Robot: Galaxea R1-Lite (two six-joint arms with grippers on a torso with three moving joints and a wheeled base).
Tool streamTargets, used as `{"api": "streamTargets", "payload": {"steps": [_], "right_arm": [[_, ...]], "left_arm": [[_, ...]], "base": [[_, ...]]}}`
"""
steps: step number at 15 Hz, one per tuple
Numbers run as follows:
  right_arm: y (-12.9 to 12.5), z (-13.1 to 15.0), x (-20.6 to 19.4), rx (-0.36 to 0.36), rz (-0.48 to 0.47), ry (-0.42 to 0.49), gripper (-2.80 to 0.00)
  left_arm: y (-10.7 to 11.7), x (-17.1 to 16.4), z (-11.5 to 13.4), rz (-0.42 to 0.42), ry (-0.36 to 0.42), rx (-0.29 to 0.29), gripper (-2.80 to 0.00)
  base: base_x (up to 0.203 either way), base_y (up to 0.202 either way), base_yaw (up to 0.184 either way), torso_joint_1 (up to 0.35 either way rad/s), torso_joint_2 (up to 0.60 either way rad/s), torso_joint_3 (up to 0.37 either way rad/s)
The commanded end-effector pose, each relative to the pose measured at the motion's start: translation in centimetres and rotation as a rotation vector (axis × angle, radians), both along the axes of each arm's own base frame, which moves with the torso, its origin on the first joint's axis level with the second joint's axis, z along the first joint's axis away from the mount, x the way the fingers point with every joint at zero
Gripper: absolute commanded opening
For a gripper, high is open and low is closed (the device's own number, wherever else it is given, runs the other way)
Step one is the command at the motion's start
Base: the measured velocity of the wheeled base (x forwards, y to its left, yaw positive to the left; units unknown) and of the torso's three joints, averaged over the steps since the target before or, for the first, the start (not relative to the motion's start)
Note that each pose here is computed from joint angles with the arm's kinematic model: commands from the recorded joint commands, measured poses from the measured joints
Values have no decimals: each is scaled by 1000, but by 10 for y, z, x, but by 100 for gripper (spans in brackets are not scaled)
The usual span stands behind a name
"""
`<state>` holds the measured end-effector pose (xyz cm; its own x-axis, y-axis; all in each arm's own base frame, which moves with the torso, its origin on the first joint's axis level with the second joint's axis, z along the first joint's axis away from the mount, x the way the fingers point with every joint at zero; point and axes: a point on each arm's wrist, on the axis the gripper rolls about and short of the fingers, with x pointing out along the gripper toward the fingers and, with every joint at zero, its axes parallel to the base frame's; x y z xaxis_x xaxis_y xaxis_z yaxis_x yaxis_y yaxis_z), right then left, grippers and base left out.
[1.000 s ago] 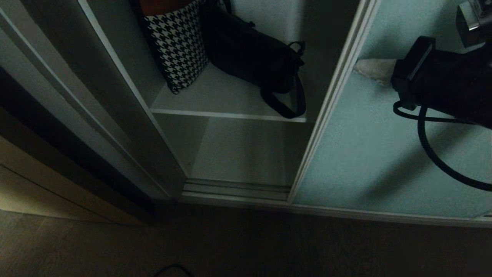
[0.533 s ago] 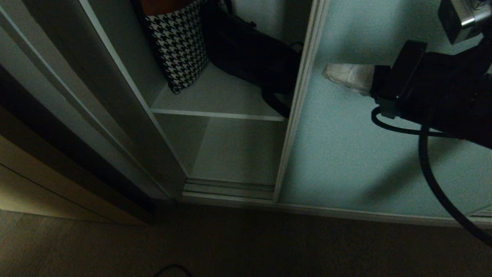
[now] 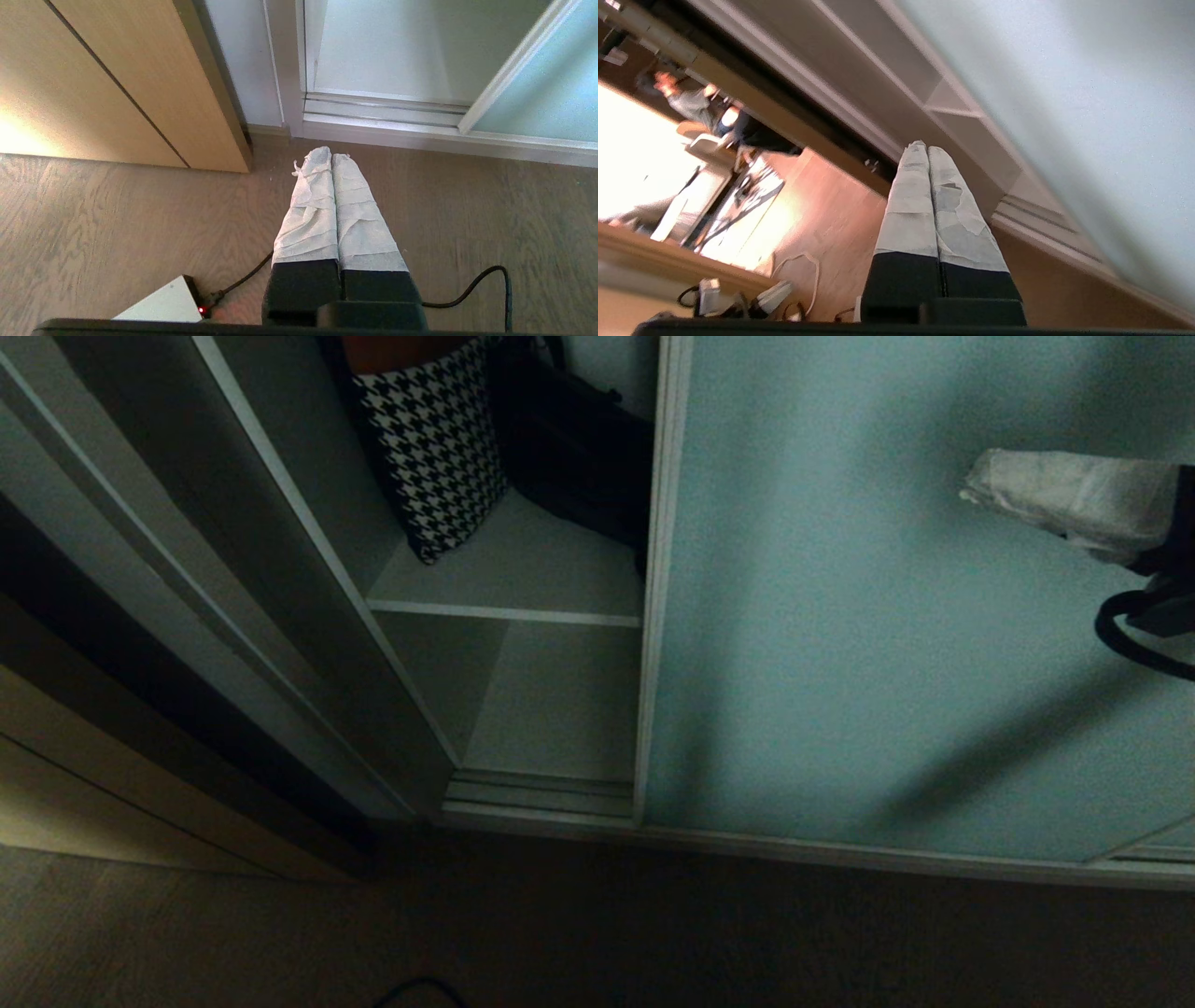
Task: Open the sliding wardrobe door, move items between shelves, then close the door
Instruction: Close the door
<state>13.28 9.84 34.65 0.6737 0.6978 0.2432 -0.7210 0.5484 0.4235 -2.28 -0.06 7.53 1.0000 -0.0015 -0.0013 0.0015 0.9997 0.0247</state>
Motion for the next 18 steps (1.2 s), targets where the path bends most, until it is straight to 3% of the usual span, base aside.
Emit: {"api": "streamTargets", "payload": {"steps": [1, 4, 9, 12, 15, 16, 18], "right_arm": [[-12, 3, -12, 21, -21, -27, -280], [-26, -3, -12, 16, -106, -23, -280], [-61, 2, -14, 35, -346, -58, -280], [-83, 4, -9, 31, -528, -62, -280], [-109, -1, -22, 6, -738, -9, -280], [-116, -2, -31, 12, -798, 10, -280], [-127, 2, -45, 97, -908, 32, -280]], "left_arm": [[0, 0, 0, 0, 1, 0, -280], [0, 0, 0, 0, 2, 0, -280], [0, 0, 0, 0, 2, 0, -280], [0, 0, 0, 0, 0, 0, -280], [0, 0, 0, 0, 1, 0, -280], [0, 0, 0, 0, 1, 0, -280], [0, 0, 0, 0, 1, 0, -280]], "base": [[0, 0, 0, 0, 0, 0], [0, 0, 0, 0, 0, 0], [0, 0, 0, 0, 0, 0], [0, 0, 0, 0, 0, 0], [0, 0, 0, 0, 0, 0], [0, 0, 0, 0, 0, 0], [0, 0, 0, 0, 0, 0]]}}
